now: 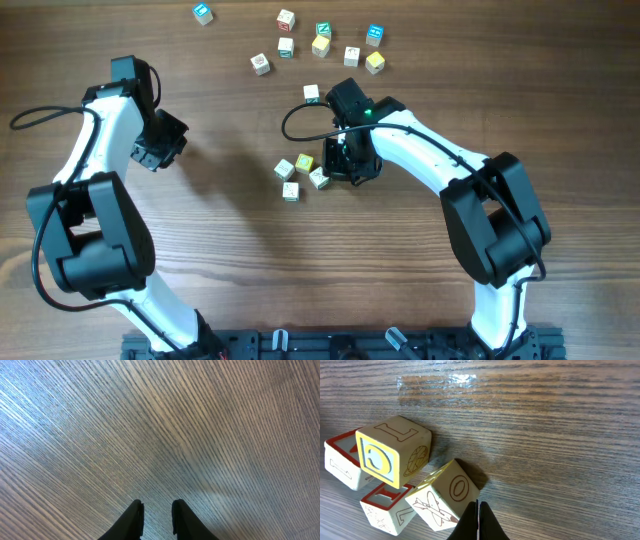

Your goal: Form a circle

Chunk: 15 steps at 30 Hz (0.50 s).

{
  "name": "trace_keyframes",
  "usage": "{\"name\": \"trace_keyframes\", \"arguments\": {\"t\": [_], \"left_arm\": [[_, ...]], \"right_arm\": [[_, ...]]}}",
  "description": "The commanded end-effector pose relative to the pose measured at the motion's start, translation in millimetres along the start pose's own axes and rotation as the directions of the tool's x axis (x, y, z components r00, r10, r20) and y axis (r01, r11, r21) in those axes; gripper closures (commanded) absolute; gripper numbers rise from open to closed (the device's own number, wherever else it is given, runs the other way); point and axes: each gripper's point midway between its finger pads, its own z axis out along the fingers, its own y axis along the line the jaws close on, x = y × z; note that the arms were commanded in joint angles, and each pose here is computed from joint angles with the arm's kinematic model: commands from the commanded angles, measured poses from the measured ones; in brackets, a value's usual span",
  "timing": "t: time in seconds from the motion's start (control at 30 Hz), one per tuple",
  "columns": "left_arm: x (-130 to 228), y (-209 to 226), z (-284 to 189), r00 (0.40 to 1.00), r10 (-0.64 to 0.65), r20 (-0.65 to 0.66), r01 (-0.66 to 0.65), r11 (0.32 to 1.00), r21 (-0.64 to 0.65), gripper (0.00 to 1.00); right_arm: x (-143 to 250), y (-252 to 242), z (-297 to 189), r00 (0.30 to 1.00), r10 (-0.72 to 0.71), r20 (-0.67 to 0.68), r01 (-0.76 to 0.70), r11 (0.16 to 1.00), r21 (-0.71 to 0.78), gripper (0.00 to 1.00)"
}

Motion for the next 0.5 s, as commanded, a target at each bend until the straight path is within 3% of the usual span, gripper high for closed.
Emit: {"name": "trace_keyframes", "arguments": {"t": [0.0,0.47], "left_arm": [[-3.5,-5.1,-10.8,1.0,0.004,0.019,-0.005,1.0,0.026,0.78],[-3.5,-5.1,-10.8,1.0,0.004,0.019,-0.005,1.0,0.026,0.78]], "right_arm": [[7.3,-2.1,9.8,0.999,0.015,-0.035,-0.015,1.0,0.003,0.96],[-4.3,-5.7,10.2,1.0,0.001,0.025,-0.002,0.999,0.038,0.96]]}}
